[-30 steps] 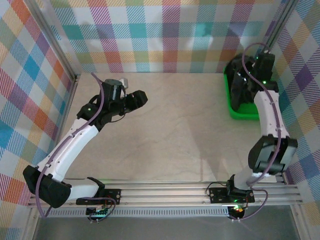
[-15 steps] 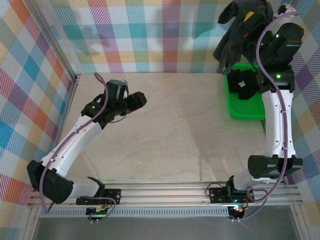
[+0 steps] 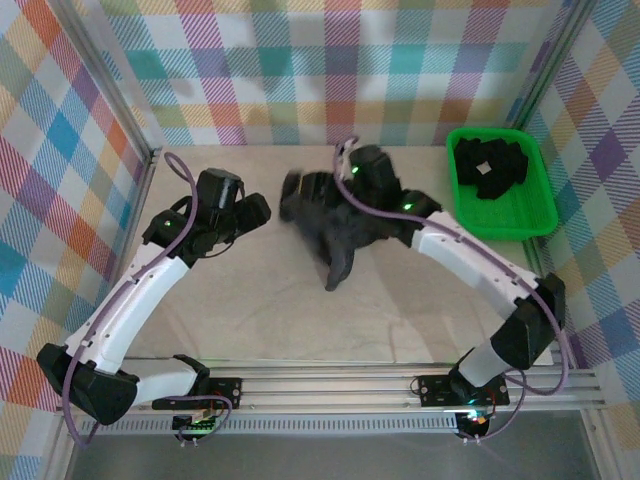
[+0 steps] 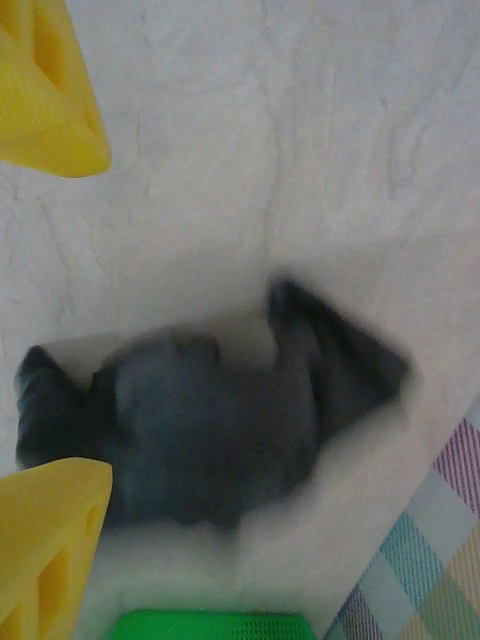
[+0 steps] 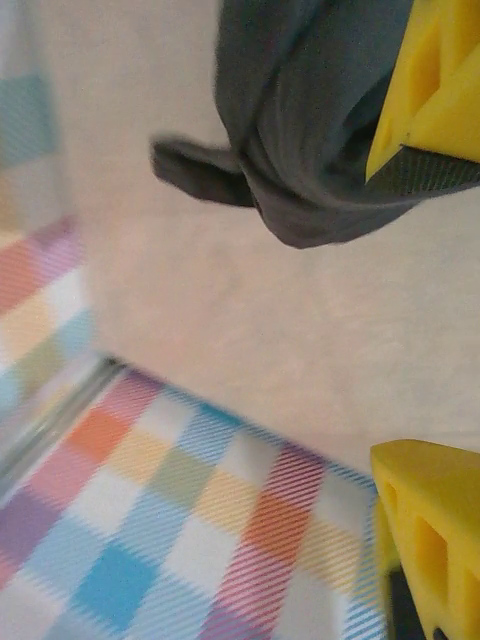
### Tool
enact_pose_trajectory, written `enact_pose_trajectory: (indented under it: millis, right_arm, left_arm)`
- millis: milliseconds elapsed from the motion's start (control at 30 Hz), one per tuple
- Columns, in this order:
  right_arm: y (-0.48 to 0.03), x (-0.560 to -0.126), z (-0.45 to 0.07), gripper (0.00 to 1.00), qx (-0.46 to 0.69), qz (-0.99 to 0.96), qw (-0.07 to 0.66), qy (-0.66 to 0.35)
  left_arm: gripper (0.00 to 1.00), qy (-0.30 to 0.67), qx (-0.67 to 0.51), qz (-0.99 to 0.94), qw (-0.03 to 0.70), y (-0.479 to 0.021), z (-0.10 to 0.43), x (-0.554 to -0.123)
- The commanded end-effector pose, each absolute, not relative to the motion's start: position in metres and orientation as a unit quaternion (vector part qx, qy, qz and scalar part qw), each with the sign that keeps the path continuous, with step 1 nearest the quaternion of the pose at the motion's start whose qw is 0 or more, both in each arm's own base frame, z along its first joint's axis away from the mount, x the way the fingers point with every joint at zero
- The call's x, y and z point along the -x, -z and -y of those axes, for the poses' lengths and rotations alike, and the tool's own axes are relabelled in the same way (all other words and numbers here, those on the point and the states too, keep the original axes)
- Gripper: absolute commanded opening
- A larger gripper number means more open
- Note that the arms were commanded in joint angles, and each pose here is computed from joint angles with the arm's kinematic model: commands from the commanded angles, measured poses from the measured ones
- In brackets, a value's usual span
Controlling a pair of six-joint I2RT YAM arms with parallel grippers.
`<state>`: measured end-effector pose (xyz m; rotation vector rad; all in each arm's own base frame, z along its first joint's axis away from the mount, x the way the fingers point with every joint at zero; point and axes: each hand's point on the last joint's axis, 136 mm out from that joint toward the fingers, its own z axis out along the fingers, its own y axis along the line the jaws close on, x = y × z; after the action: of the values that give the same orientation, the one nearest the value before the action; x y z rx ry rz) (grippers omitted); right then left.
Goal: Fold and stack the t-shirts
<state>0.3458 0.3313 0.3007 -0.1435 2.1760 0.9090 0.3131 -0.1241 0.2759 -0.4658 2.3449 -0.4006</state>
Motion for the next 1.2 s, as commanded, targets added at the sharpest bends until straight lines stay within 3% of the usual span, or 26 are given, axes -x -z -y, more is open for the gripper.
enact_pose_trajectory:
  millis: [0,333,600,833,1000,1167]
  right_arm:
    - [-0.301,-0.354,-0.294,0.67,0.005,-0.851,0.411,-0.328]
    - [-0.167,-0.375,-0.201,0.60,-0.090,-0.927,0.273,-0.240]
    - [-0.113,-0.417,-0.223,0.56,-0.058,-0.945,0.202,-0.250]
    - [-0.073,-0.418,-0.196,0.62,-0.262,-0.906,0.124,-0.307]
    - [-0.055,-0.423,-0.202,0.61,-0.321,-0.888,0.076,-0.320]
    - [-0.047,-0.432,-0.206,0.59,-0.354,-0.875,0.060,-0.326]
  left_arm:
    - [0.74,0.129,0.193,-0.919,0.319,-0.260,0.111,-0.299]
    - [0.67,0.176,0.178,-0.944,0.217,-0.198,0.152,-0.298]
    - [0.67,0.152,0.144,-0.958,0.195,-0.172,0.183,-0.341]
    - [0.73,0.114,0.178,-0.962,0.171,-0.147,0.207,-0.393]
    - [0.81,0.077,0.224,-0.957,0.169,-0.125,0.199,-0.429]
    - [0.79,0.069,0.275,-0.945,0.165,-0.106,0.180,-0.460]
